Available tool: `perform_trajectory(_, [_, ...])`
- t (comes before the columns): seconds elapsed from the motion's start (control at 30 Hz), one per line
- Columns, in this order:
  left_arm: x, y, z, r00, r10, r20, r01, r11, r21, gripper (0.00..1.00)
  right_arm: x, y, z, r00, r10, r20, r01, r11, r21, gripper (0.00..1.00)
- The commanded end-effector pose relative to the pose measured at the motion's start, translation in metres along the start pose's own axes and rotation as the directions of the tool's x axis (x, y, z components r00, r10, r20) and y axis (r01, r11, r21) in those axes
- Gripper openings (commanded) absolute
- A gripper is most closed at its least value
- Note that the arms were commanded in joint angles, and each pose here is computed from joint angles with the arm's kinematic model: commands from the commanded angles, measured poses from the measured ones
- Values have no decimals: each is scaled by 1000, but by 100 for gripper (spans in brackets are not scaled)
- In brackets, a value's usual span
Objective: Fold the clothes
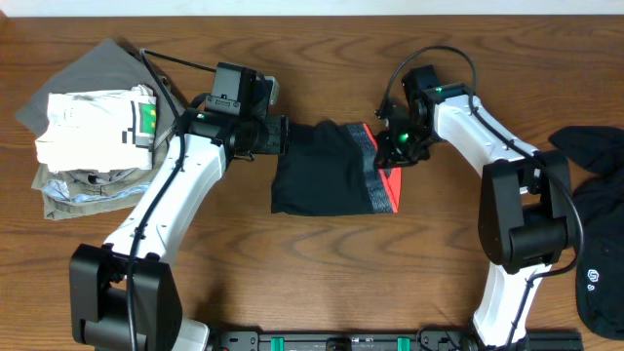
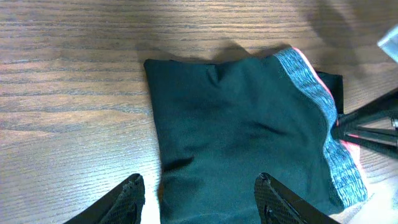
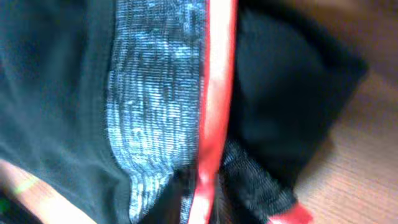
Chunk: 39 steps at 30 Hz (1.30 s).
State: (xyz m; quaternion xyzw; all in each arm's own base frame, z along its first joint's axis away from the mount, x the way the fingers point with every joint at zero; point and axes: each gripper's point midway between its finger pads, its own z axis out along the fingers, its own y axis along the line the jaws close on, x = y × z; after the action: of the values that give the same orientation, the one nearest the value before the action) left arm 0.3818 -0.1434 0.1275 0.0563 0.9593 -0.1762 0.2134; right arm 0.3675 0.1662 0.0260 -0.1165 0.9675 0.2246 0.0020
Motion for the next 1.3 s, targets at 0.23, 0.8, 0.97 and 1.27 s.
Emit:
perform_trajectory(0.23, [9,6,21,998,-20,-61,19,1000,-10,59,-47,40,-52,986,-113,126,127,986,-105,1])
perform_trajectory(0.8, [9,6,22,998,-20,-63,20,1000,-11,59,7,-39,-96,989,121,-83,-84,931,356,2])
perform_trajectory(0.97, [10,6,22,998,-20,-63,20,1000,-11,59,19,-45,-88,983,136,-123,-81,924,374,16])
perform_trajectory(1.27, [11,-4,21,997,-11,-74,15,999,49,59,26,-51,-82,979,143,-143,-76,916,393,14])
